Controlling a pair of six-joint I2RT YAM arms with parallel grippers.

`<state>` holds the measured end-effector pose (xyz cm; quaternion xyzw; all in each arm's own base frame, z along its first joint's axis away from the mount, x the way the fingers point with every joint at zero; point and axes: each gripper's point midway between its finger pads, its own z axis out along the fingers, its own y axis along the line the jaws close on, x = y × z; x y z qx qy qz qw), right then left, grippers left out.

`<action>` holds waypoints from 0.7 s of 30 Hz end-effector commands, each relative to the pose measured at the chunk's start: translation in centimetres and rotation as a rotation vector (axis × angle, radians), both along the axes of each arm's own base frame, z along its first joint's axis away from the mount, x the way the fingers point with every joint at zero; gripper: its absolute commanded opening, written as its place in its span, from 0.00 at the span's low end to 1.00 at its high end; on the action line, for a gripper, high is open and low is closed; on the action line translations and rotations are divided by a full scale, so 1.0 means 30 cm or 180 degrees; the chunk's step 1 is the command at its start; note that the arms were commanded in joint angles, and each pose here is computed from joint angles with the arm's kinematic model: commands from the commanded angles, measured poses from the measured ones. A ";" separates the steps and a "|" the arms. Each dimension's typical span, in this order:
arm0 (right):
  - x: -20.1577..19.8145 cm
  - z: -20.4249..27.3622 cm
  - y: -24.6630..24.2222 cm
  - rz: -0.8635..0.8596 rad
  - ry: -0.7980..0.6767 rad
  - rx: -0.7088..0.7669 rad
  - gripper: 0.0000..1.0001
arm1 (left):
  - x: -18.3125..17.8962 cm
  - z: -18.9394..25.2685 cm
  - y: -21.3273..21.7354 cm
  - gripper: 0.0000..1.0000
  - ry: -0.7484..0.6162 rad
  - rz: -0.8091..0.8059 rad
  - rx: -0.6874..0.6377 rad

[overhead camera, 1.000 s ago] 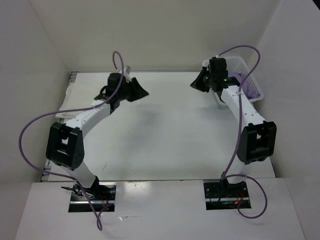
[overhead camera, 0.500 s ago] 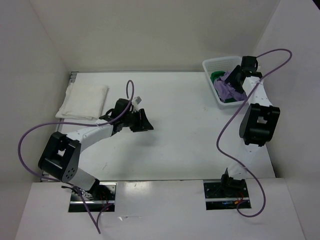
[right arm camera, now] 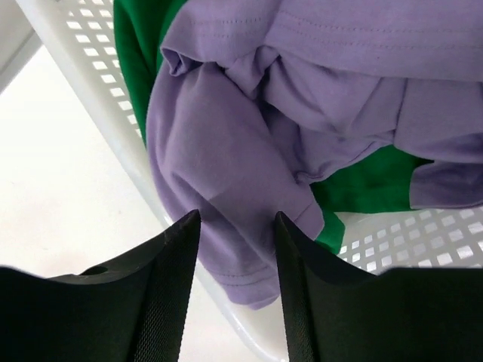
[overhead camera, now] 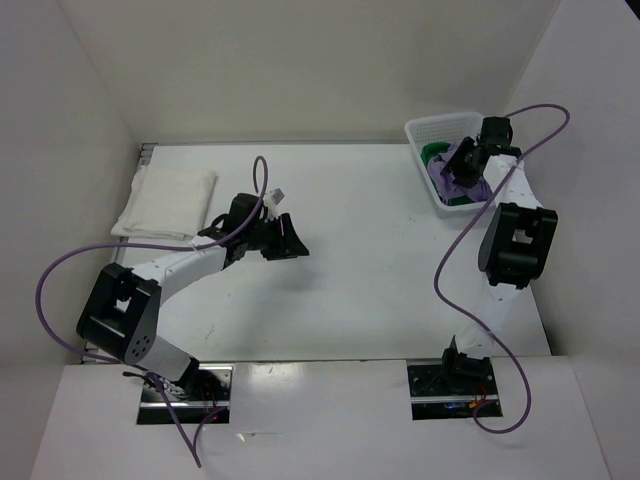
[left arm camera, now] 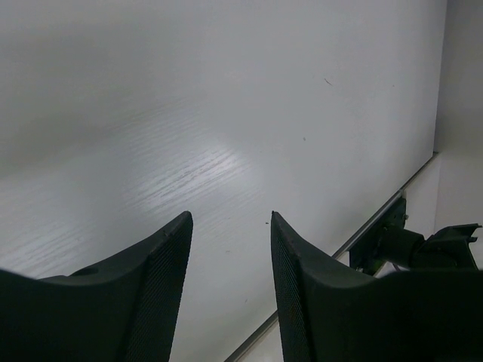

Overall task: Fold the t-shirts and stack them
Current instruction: Grab crumpled tshirt from bin with the right arm

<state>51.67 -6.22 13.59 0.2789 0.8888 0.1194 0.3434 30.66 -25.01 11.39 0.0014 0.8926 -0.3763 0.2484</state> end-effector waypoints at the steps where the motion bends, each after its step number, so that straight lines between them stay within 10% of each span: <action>1: 0.036 -0.006 0.001 0.0040 -0.0111 0.0062 0.49 | 0.026 0.039 -0.015 0.54 -0.0124 -0.0020 -0.0030; 4: 0.046 -0.007 0.006 0.0036 -0.0162 0.0096 0.47 | 0.026 0.044 -0.009 0.54 -0.0133 0.0006 -0.0010; 9: 0.043 0.041 0.022 -0.0018 -0.0259 0.0212 0.00 | 0.033 0.070 -0.013 0.54 -0.0170 0.0023 -0.0051; 21: -0.116 1.065 0.347 0.0696 -0.2384 0.0648 0.00 | 0.191 0.274 -0.036 0.54 -0.0123 0.0161 -0.0788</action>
